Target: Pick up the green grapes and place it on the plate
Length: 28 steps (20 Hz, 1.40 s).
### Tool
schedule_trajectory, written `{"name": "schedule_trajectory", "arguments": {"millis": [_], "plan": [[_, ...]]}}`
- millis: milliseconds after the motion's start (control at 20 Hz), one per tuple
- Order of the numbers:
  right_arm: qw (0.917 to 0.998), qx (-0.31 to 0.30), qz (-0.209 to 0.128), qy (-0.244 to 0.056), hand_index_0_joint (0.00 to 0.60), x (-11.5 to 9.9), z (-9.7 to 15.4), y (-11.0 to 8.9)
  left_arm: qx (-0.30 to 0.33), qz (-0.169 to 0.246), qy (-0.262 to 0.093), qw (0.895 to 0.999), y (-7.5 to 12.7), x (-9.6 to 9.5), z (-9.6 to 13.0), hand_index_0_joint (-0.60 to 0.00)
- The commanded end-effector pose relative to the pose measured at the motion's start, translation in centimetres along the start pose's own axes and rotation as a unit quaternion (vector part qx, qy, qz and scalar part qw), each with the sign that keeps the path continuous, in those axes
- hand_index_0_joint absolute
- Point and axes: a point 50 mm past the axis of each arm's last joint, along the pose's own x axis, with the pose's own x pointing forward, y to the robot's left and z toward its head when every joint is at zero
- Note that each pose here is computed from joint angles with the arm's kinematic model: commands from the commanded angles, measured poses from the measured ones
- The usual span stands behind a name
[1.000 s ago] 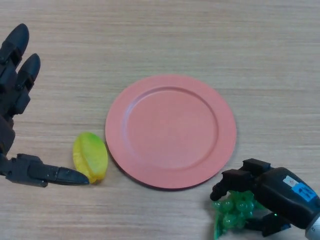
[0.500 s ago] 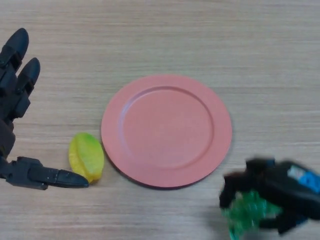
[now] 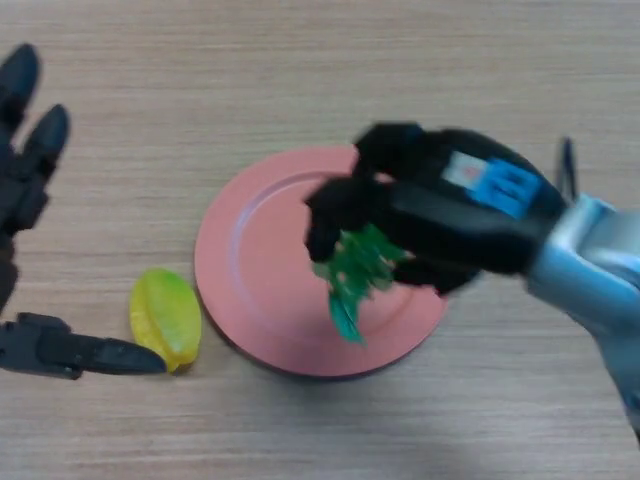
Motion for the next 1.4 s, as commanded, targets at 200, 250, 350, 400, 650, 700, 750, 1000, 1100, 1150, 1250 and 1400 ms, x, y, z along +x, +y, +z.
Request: {"name": "schedule_trajectory", "arguments": {"millis": [200, 250, 350, 400, 650, 700, 750, 1000, 1100, 1150, 1250, 1400], "plan": [[0.9867, -0.030, -0.156, 0.036, 0.501, 1.3, -1.3, -5.8, 0.035, 0.025, -0.108, 0.993, 1.0, -0.7, 3.1, 0.000], [0.9854, -0.023, -0.164, 0.040, 0.400, 1.3, -1.3, -5.9, 0.036, 0.025, -0.107, 0.993, 1.1, -0.8, 3.1, 0.000], [0.9772, 0.010, -0.206, 0.049, 0.151, 1.3, -1.3, -6.5, 0.036, 0.027, -0.103, 0.994, 1.1, -0.9, 3.0, 0.000], [0.9677, 0.042, -0.242, 0.056, 0.009, 1.3, -1.3, -7.1, 0.037, 0.027, -0.099, 0.994, 1.2, -0.9, 3.0, 0.000], [0.9532, 0.134, -0.263, 0.066, 0.000, 0.3, -1.1, -7.7, 0.043, 0.021, -0.095, 0.994, 0.8, -0.8, 2.9, 0.000], [0.9439, 0.177, -0.270, 0.071, 0.000, -0.4, -1.0, -7.8, 0.044, 0.018, -0.096, 0.994, 0.7, -0.7, 2.9, 0.000], [0.9404, 0.192, -0.271, 0.074, 0.000, -1.0, -1.0, -7.8, 0.044, 0.017, -0.098, 0.994, 0.6, -0.6, 3.0, 0.000], [0.8763, 0.360, -0.300, 0.114, 0.000, -5.9, -0.5, -6.5, 0.045, 0.002, -0.102, 0.994, 0.2, -0.1, 3.6, 0.000], [0.8365, 0.433, -0.312, 0.125, 0.000, -7.5, 0.2, -5.7, 0.045, -0.015, -0.106, 0.993, 0.0, 0.0, 4.0, 0.000], [0.8262, 0.450, -0.315, 0.126, 0.000, -7.9, 0.4, -5.4, 0.044, -0.018, -0.106, 0.993, -0.1, 0.0, 4.0, 0.000], [0.8060, 0.478, -0.328, 0.118, 0.000, -9.0, 1.3, -4.5, 0.042, -0.024, -0.104, 0.993, -0.4, -0.2, 3.8, 0.000], [0.7894, 0.494, -0.348, 0.105, 0.000, -10.5, 2.7, -3.2, 0.033, -0.025, -0.097, 0.994, -0.8, -0.6, 3.4, 0.000]]}}
